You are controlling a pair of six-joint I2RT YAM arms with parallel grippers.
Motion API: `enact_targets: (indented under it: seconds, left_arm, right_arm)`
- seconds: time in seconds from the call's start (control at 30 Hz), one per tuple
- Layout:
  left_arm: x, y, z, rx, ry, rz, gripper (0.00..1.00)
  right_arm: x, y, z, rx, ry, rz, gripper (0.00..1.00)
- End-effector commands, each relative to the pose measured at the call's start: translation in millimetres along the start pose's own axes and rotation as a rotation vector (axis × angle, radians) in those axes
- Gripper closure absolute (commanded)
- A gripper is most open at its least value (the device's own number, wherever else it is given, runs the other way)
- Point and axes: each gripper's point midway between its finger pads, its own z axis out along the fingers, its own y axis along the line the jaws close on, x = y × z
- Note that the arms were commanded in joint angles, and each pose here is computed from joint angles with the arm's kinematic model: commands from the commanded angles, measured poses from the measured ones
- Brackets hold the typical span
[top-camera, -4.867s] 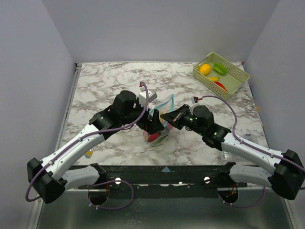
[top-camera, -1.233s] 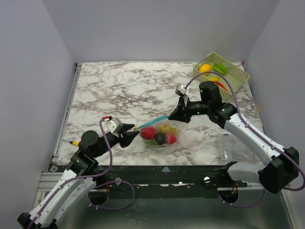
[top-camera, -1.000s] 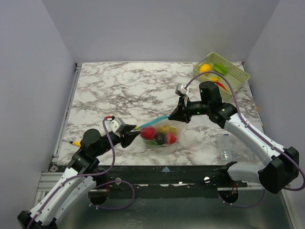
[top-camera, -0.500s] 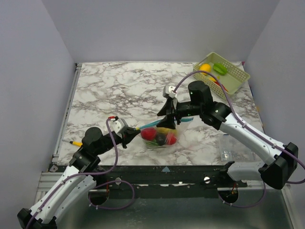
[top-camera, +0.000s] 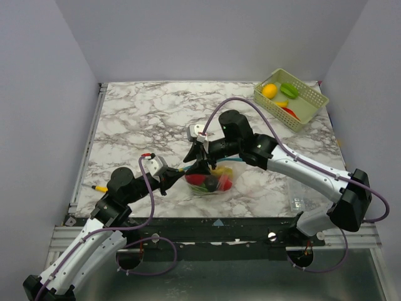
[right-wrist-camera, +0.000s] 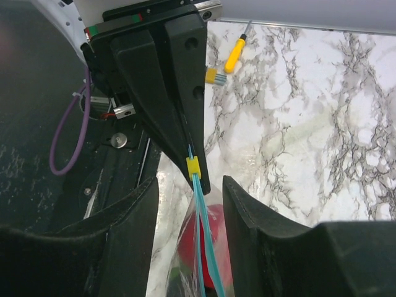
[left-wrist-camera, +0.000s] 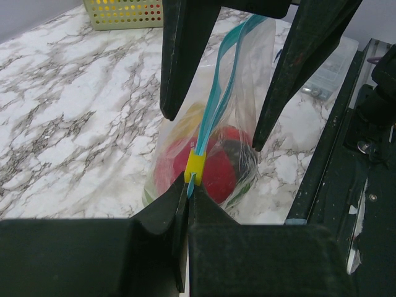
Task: Place the food in the zip-top bag and seal the zipper
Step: Zip the zipper food storage bag at the center of the board.
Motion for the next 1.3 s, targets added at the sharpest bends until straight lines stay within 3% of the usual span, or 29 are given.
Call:
enact_targets:
  seconds: [0.0, 0.7, 0.77, 0.87, 1.27]
  left_arm:
    - [-14, -2, -1, 0.009, -0.037, 0.015, 1.0]
    - [-14, -2, -2, 0.009, -0.039, 0.01, 1.0]
    - [-14, -2, -2, 0.006, -0.039, 0.007, 1.0]
    - [-14, 1, -3, -0.014, -0.04, -0.004, 1.0]
    - [-14, 8, -11, -0.07, -0.08, 0.008, 1.0]
  right_arm:
    - [-12, 5, 9, -0.032, -0.01, -0.057, 0.53]
    - [5, 2, 27, -0.045, 0.056, -0.035, 0.75]
    - [5, 1, 27, -0.038, 0.06, -0.036, 0.82]
    - [8, -3, 26, -0.019, 0.076, -0.044, 0.99]
    - [27, -4, -1, 0.116, 0.125, -0.037, 1.0]
